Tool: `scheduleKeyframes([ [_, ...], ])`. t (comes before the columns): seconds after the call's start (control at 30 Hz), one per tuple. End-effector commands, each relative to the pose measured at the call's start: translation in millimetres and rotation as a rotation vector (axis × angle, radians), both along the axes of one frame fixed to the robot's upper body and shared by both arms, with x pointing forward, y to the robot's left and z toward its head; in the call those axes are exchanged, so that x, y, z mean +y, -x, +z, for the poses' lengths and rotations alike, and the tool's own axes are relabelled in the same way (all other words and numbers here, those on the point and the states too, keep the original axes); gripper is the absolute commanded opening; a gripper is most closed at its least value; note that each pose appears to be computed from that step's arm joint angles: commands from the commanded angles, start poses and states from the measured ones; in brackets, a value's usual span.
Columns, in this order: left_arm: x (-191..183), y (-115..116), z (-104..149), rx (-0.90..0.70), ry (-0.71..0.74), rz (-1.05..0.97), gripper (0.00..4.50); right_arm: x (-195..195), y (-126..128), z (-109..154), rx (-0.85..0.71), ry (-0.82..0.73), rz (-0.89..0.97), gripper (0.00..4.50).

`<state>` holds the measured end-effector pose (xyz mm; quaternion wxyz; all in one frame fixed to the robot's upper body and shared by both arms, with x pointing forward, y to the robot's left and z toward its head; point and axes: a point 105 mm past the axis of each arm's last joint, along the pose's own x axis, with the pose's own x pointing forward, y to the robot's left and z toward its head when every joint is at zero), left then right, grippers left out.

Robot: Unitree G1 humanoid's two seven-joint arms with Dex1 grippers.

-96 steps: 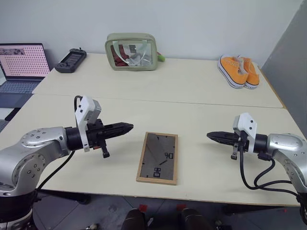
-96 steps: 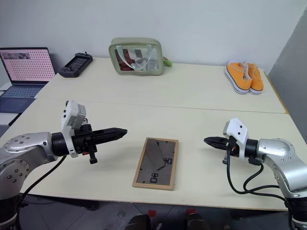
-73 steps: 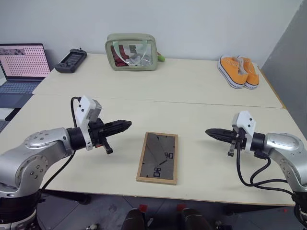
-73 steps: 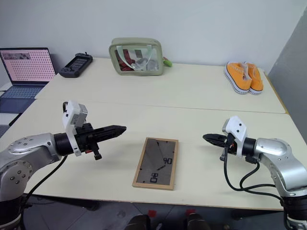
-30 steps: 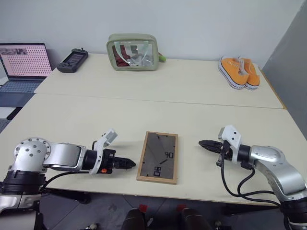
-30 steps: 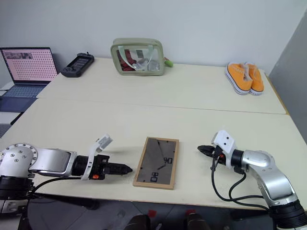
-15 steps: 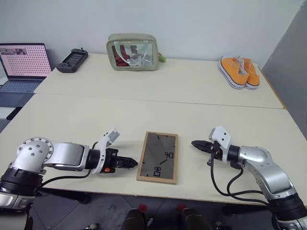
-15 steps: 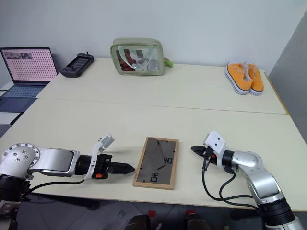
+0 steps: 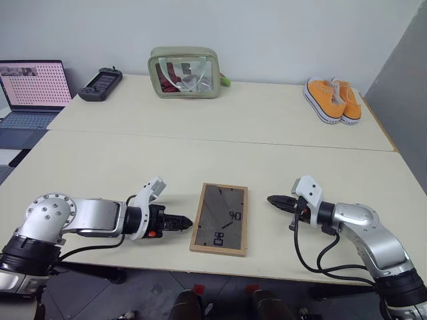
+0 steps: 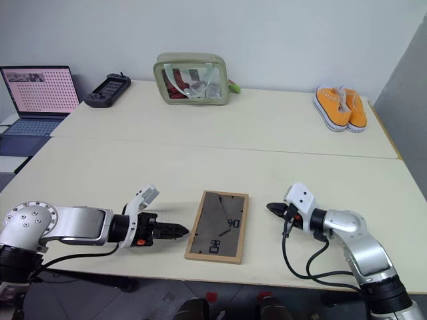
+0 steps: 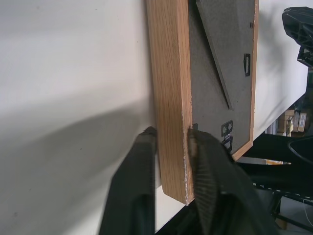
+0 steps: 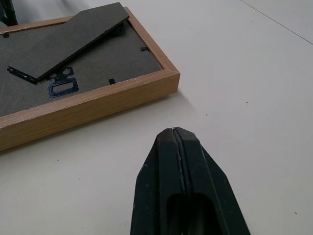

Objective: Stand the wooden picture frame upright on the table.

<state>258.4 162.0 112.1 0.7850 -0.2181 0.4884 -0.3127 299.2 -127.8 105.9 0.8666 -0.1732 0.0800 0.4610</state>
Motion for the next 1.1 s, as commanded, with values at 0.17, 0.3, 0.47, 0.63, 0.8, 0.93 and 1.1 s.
scheduleKeyframes([
  [0.17,-6,1,5,-0.016,0.025,-0.020,2.84,-1,0,13,-0.052,-0.002,0.003,0.00],
  [0.3,-10,3,3,-0.006,0.037,-0.032,3.63,-7,-4,1,-0.046,0.044,-0.022,0.00],
  [0.47,-14,5,-1,0.015,0.058,-0.044,3.82,-11,-7,-21,-0.006,0.108,-0.056,0.00],
  [0.63,-18,7,-2,0.027,0.076,-0.062,3.82,-1,-1,-35,0.025,0.098,-0.031,0.00],
  [0.8,-19,6,-2,0.030,0.079,-0.066,3.82,23,9,-35,0.055,0.035,0.004,0.00],
  [0.93,-21,5,-2,0.026,0.079,-0.070,3.82,36,15,-30,0.065,-0.004,0.033,0.00],
  [1.1,-22,2,0,0.017,0.079,-0.062,3.82,49,19,-26,0.071,-0.034,0.047,0.00],
])
